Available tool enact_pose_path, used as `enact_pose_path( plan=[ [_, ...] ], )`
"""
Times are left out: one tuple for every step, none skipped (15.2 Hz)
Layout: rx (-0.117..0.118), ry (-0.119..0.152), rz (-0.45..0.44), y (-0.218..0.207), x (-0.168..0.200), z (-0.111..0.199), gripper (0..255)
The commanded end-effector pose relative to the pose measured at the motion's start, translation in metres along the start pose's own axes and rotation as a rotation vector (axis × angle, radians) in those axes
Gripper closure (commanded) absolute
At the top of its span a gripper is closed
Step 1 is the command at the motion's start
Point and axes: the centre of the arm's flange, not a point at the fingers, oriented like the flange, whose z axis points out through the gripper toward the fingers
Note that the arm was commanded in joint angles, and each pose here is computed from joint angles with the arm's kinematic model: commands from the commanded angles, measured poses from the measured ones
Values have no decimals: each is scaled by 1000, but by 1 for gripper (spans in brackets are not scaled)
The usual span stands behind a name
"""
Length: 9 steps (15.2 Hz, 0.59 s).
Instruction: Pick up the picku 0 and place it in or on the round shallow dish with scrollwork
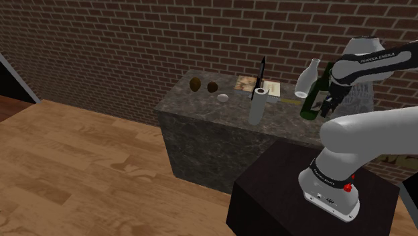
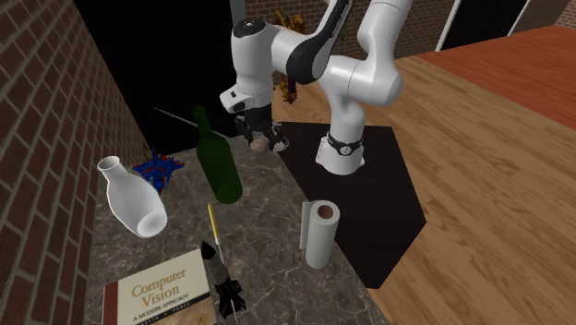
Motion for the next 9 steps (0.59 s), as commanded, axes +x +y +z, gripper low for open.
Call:
enact_pose_path(
  plan=[
    [0,0,-1,12,-27,2,255],
    [0,0,-1,16,-39,2,255],
    [0,0,-1,20,-52,3,255],
    [0,0,-1,24,-64,4,255],
    [0,0,-1,28,-77,5,255],
    [0,0,-1,32,-89,6,255],
    [0,0,-1,37,-102,7,255],
    [0,0,-1,41,-114,8,255],
    [0,0,-1,44,-123,9,255]
  ],
)
